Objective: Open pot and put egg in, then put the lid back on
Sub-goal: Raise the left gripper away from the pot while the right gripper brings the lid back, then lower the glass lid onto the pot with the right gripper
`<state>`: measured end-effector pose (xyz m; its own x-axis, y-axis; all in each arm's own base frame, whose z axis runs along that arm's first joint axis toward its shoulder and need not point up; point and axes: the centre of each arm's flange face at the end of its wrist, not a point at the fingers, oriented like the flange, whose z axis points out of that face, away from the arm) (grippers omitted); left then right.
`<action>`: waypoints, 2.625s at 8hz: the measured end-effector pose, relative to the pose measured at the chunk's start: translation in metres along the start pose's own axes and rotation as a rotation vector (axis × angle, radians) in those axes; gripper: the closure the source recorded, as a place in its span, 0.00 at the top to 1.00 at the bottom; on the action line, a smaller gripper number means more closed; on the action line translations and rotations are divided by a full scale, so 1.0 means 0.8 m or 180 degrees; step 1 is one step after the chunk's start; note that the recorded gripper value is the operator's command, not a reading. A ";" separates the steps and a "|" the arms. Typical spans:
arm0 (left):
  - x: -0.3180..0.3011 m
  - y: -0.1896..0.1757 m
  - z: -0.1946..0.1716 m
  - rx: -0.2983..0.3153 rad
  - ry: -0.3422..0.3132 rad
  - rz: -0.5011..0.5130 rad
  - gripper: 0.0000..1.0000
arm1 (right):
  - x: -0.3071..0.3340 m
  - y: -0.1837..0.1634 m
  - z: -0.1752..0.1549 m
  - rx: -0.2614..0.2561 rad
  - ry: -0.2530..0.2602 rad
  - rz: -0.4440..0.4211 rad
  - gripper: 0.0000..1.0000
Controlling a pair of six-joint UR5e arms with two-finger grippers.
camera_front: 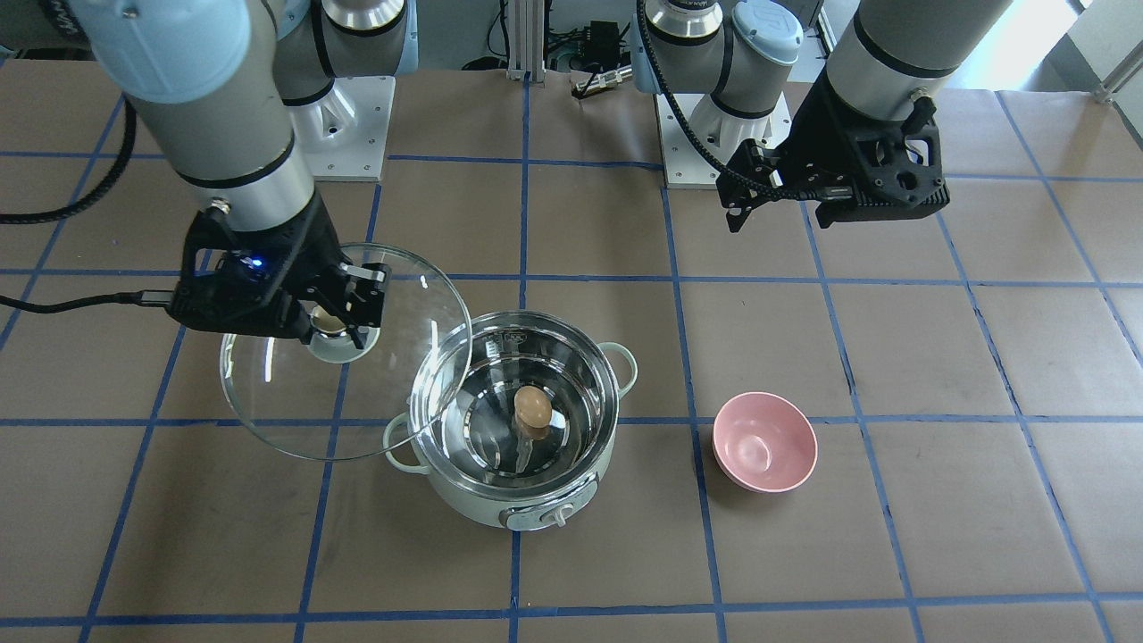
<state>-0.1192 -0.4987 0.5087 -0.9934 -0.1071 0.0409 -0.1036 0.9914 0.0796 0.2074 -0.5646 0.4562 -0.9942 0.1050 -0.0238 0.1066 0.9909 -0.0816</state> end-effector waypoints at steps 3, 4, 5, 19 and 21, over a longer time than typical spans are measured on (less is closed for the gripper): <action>0.022 0.004 -0.014 0.0247 -0.0014 0.0411 1.00 | -0.123 0.023 0.049 0.0135 0.0006 0.0199 0.00; 0.029 0.006 -0.016 0.0290 -0.0025 0.0479 1.00 | -0.152 0.028 0.066 0.0174 -0.0030 0.0300 0.00; 0.033 0.008 -0.016 0.0306 -0.0030 0.0511 1.00 | -0.169 0.028 0.079 0.0205 -0.0059 0.0355 0.00; 0.035 0.008 -0.016 0.0312 -0.0030 0.0495 1.00 | -0.185 0.028 0.127 0.0045 -0.0076 0.0188 0.01; 0.035 0.008 -0.016 0.0312 -0.0030 0.0495 1.00 | -0.186 0.028 0.128 0.0048 -0.0081 0.0153 0.01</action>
<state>-0.1472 -0.4960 0.5231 -0.9982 0.0483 0.0357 0.0475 0.9986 -0.0245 0.3589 -0.5667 0.3562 -0.9872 0.1500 -0.0534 0.1546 0.9834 -0.0946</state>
